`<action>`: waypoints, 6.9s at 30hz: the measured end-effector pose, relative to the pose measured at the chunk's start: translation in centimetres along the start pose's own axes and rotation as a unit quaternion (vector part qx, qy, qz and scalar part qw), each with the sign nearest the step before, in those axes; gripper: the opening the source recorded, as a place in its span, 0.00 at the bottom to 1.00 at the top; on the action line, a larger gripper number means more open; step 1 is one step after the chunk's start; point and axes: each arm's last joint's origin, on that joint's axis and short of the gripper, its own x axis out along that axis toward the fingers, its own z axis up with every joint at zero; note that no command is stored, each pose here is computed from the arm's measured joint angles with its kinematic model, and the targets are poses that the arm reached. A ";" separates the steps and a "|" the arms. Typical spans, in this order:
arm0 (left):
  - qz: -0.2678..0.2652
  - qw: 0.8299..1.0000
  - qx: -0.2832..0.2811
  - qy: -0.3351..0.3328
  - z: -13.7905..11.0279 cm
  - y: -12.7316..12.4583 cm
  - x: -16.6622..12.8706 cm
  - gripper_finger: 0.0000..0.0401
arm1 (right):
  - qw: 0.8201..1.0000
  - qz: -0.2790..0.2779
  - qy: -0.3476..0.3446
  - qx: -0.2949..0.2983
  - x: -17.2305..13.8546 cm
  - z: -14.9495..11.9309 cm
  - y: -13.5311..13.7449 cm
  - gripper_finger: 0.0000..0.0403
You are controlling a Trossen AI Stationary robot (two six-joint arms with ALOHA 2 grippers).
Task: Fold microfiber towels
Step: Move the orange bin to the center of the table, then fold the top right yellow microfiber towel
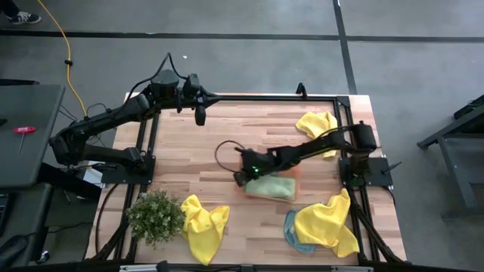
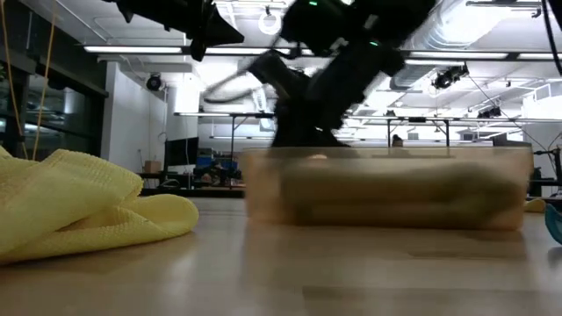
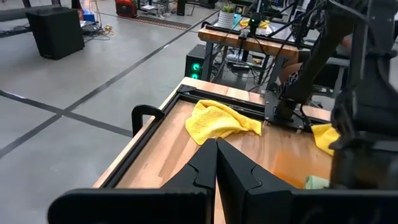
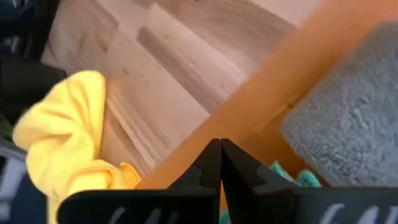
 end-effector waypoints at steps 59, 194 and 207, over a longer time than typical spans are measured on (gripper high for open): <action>-0.022 0.949 0.005 0.314 -9.4 -3.6 5.6 0.00 | 0.955 -0.120 0.132 -0.236 -16.2 -8.7 -14.7 0.00; -0.023 0.990 0.010 0.136 -5.6 -3.1 15.3 0.38 | 0.979 0.011 -0.203 -0.013 -24.2 16.0 -8.9 0.00; 0.049 0.989 -0.027 0.135 -10.8 -2.9 20.0 0.43 | 0.980 0.021 -0.199 -0.010 -23.9 16.0 -8.7 0.00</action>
